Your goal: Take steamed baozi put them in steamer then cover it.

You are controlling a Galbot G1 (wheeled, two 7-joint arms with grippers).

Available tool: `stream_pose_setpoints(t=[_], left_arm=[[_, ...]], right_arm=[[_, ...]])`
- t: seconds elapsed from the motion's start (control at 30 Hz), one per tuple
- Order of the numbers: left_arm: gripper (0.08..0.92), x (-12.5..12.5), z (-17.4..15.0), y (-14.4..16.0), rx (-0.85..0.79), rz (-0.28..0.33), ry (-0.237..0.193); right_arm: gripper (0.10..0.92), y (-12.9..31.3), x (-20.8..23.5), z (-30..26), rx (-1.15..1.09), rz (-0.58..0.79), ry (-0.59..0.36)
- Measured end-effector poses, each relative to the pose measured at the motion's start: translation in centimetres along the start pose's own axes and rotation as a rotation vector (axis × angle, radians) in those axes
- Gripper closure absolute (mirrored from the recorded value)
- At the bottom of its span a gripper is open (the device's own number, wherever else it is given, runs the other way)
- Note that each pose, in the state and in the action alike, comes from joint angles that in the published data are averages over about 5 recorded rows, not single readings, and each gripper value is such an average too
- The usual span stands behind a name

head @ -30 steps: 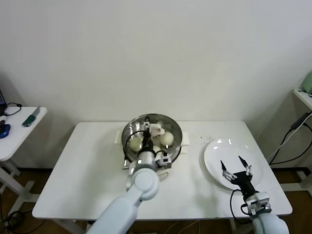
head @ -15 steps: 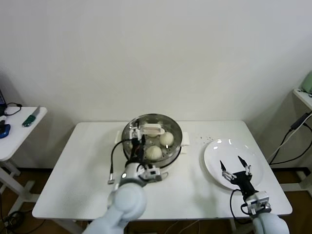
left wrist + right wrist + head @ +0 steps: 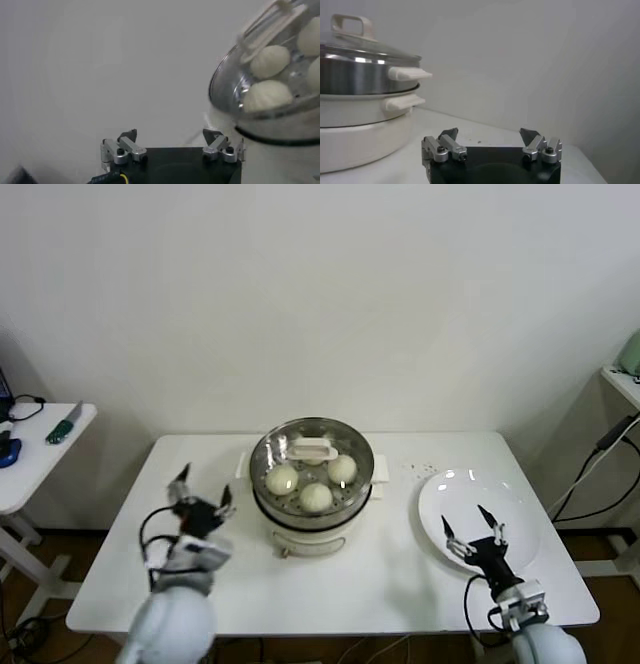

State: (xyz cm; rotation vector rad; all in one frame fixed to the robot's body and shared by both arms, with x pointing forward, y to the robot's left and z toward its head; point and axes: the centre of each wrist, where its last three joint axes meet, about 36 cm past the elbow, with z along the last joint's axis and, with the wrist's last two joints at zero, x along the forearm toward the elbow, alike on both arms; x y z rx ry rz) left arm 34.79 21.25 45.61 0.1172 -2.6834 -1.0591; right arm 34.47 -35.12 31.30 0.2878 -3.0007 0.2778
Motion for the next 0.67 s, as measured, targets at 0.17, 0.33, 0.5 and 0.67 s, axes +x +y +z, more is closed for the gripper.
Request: stream_pose_setpoints(t=[0.17, 0.33, 0.5, 0.67], left_arm=[[0.177, 0.1, 4.6, 1.7, 0.221, 0.021, -0.044], [0.177, 0.6, 8.6, 2.1, 0.374, 0.007, -0.115], [0.177, 1.2, 11.1, 2.0, 0.457, -0.018, -0.17], [0.177, 1.7, 12.2, 1.9, 0.491, -0.035, -0.2]], right_arm=[[0.2, 0.5, -0.1, -0.1, -0.005, -0.002, -0.021], [0.2, 0.9, 0.1, -0.2, -0.011, 0.0, -0.036], [0.2, 1.3, 0.6, -0.1, -0.014, -0.002, -0.043], [0.2, 1.5, 0.9, -0.2, -0.016, -0.003, -0.047]])
